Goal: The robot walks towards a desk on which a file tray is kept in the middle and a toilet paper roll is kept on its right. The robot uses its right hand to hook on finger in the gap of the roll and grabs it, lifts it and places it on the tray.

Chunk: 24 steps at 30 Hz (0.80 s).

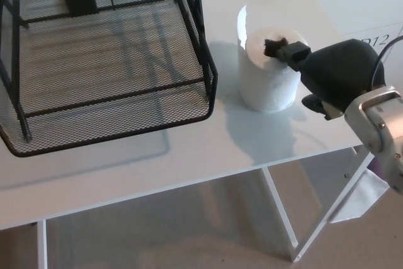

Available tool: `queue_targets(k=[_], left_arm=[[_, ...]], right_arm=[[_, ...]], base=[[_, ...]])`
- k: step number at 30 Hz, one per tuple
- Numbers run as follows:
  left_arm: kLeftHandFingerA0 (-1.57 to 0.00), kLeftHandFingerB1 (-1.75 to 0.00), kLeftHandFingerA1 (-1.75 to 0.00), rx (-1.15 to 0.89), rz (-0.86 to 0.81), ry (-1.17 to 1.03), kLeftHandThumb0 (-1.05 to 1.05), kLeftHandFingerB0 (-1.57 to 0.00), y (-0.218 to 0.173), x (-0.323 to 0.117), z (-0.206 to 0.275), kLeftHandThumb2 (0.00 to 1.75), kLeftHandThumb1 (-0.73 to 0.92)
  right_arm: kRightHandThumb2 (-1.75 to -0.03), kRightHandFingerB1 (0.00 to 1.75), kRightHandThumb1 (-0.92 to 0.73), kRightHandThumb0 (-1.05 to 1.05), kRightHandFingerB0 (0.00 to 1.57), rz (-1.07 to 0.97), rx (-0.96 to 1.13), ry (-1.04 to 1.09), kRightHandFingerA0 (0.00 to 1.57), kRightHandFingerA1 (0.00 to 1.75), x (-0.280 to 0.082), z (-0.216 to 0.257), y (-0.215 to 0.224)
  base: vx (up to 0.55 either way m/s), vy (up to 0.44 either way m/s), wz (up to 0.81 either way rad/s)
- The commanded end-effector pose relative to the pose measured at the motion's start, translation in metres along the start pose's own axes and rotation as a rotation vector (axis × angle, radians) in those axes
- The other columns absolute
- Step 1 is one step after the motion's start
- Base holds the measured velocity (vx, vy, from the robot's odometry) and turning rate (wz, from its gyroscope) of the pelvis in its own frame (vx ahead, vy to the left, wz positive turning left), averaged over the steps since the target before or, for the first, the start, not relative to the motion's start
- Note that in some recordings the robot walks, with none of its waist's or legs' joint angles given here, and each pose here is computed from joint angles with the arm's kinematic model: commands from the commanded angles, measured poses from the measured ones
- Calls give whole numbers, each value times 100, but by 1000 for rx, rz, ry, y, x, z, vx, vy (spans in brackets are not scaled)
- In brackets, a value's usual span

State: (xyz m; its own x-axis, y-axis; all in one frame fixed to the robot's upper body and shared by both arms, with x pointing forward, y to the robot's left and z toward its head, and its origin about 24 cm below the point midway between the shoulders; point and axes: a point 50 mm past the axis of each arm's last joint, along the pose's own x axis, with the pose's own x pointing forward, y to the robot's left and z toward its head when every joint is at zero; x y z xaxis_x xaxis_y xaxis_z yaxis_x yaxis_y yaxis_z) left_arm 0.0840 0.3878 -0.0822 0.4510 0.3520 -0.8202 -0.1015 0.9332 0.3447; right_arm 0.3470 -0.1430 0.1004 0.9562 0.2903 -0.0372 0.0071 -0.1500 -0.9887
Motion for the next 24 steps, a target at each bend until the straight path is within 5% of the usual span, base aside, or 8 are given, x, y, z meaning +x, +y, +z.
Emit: queue_targets(k=[1, 15, 19, 20, 21, 22, 23, 24], left_arm=[[-55, -43, -57, 65, 31, -17, -67, -44, -1, 0, 0, 67, 92], [-52, -42, -55, 85, 23, -24, -66, -41, -6, 1, -2, 67, 91], [-53, -42, -55, 79, 11, -35, -66, -43, -8, 0, -2, 67, 91], [-48, -55, -64, 81, 13, -32, -64, -37, -8, 1, -3, 107, 73], [-53, -42, -55, 86, 13, -32, -66, -41, -8, 0, -4, 68, 92], [-47, -54, -63, 85, 11, -32, -65, -35, -7, 0, -5, 107, 73], [-47, -54, -63, 84, 10, -32, -65, -35, -7, 0, -5, 107, 73], [-53, -39, -52, 88, 7, -34, -67, -39, -8, 0, -5, 67, 92]], right_arm=[[-61, 41, -60, -32, 46, 143, 7, 28, 89, 148, -5, 3, 28], [-56, 69, -54, -39, 85, 341, -130, 103, 83, 156, 9, 4, 18], [-56, 59, -54, -36, 83, 424, -188, 125, 85, 144, 10, 9, 20], [-59, 60, -54, -35, 81, 434, -154, 128, 84, 138, 9, 11, 21], [-58, 62, -54, -34, 81, 422, -177, 130, 87, 135, 8, 13, 26], [-56, 63, -55, -35, 80, 425, -181, 139, 87, 138, 8, 13, 26], [-56, 63, -55, -35, 80, 428, -182, 144, 87, 138, 8, 14, 26], [-55, 69, -48, -39, 80, 377, -226, 131, 89, 150, 7, 14, 28]], base=[[0, 0, 0], [0, 0, 0], [0, 0, 0], [0, 0, 0], [0, 0, 0], [0, 0, 0], [0, 0, 0], [0, 0, 0]])
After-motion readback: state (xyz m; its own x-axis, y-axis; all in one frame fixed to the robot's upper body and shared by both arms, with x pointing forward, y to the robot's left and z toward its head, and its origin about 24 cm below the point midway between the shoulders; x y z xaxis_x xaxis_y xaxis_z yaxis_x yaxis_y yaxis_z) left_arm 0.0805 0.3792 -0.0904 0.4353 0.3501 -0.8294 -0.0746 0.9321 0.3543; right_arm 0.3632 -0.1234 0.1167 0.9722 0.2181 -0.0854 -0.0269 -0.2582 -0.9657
